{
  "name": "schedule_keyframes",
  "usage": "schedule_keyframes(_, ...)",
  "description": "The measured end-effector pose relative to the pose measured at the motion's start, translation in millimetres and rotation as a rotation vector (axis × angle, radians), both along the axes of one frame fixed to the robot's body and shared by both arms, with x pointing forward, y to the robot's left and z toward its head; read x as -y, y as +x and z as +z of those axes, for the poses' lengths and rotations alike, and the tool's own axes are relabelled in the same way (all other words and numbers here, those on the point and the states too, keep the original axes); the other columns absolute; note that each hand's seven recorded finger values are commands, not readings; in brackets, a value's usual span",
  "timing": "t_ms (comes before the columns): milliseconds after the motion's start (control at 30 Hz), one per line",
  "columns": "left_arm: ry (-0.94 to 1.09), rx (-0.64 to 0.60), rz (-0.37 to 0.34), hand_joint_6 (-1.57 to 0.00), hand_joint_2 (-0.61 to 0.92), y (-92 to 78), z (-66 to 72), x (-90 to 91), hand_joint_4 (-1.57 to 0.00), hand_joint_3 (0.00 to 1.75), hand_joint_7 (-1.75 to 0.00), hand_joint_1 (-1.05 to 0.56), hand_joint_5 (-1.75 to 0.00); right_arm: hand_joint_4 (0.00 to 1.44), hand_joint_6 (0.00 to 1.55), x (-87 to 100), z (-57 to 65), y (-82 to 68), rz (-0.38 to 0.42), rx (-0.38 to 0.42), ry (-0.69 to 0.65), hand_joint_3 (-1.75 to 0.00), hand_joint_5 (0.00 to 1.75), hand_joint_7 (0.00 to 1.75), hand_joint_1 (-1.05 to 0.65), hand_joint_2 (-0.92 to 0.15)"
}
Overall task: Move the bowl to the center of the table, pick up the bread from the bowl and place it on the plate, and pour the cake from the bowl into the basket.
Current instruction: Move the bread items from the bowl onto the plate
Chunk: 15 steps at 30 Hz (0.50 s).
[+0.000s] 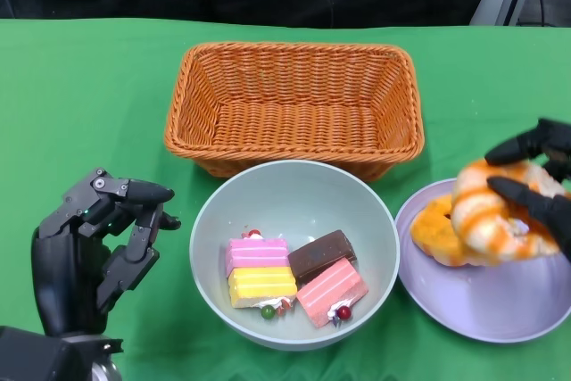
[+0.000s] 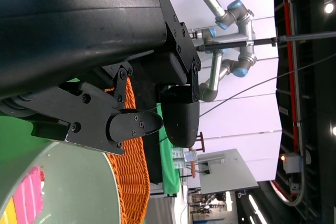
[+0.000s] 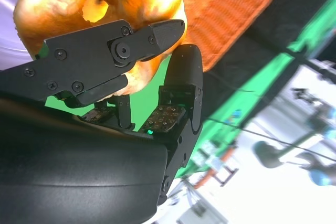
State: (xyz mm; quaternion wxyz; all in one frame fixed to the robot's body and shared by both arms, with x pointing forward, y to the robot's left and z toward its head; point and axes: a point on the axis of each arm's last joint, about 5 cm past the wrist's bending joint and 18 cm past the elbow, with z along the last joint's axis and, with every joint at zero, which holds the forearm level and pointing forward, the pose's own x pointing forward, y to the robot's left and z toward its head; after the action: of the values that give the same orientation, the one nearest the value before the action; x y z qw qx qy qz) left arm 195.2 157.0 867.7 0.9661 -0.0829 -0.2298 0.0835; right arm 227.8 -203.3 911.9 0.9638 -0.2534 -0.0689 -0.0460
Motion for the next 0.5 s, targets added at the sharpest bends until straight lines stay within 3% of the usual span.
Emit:
schedule_keyframes(233, 0.003, -0.001, -0.001, -0.86, 0.90, 0.2, 0.1, -0.4, -0.77, 0.40, -0.98, -0.09, -1.43, 0.70, 0.89, -0.9, -21.1, -2.4, -0.034, -0.096, -0.035, -0.09, 1.62, 0.71, -0.05, -0.92)
schedule_keyframes(500, 0.003, -0.001, -0.002, -0.86, 0.91, 0.2, 0.2, -0.1, -0.78, 0.38, -0.99, -0.09, -1.43, 0.68, 0.94, -5.2, -33.1, 4.7, -0.048, -0.099, -0.082, -0.06, 1.69, 0.60, -0.07, -0.92)
